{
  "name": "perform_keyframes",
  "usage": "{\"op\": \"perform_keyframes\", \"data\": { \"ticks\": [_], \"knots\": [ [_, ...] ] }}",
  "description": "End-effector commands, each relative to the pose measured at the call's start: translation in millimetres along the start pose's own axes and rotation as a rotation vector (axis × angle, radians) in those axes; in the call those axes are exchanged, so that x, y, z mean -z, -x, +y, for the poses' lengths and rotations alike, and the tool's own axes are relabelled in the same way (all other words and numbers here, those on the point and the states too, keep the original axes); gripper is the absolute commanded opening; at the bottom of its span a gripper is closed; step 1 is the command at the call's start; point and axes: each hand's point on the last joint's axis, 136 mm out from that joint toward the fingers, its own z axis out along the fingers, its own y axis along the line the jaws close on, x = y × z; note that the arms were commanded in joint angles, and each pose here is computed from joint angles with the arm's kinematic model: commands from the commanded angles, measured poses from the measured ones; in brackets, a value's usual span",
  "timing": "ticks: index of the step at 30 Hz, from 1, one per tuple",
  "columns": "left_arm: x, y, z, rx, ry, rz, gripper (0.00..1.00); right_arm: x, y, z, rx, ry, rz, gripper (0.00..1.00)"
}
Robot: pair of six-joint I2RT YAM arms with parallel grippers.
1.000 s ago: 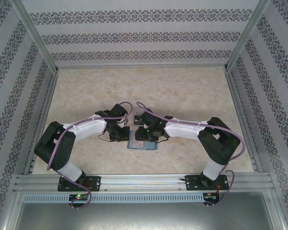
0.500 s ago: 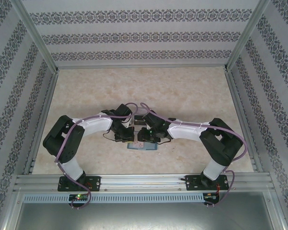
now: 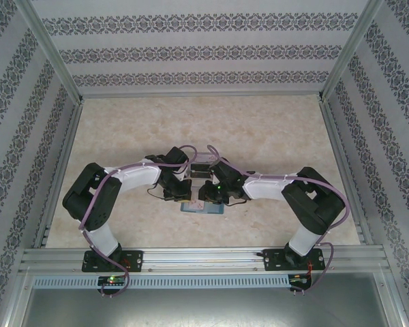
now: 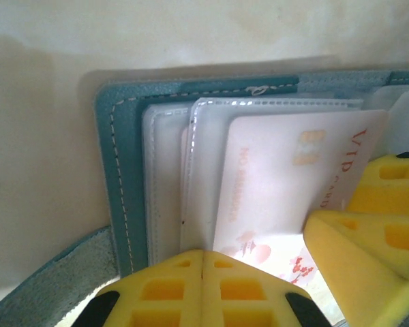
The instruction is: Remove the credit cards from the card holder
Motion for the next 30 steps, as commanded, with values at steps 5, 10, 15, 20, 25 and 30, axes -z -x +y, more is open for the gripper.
{"op": "perform_keyframes", "data": {
  "ticks": [5, 10, 15, 20, 25, 30],
  "knots": [
    [-14.6, -9.8, 30.3, 0.011, 0.137, 0.040, 0.03, 7.2, 7.3, 25.5, -0.024, 0.164, -0.036, 0.18],
    [-11.8, -9.9, 30.2, 0.012, 0.141, 0.035, 0.03, 5.4, 6.8, 16.9, -0.039, 0.141, -0.034, 0.13],
    [-8.2, -12.2, 33.0, 0.010, 0.155, 0.029, 0.03, 12.7, 8.0, 1.0, -0.050, 0.096, -0.060, 0.13],
    [-7.7, -14.2, 35.1, 0.014, 0.160, 0.028, 0.03, 23.5, 9.5, -5.9, -0.056, 0.097, -0.079, 0.10],
    [-6.5, -14.2, 34.4, 0.016, 0.157, 0.024, 0.03, 29.6, 11.1, -10.8, -0.054, 0.086, -0.086, 0.11],
    [-4.1, -15.6, 35.1, 0.017, 0.163, 0.023, 0.03, 33.9, 10.9, -20.0, -0.052, 0.045, -0.085, 0.10]
  ]
}}
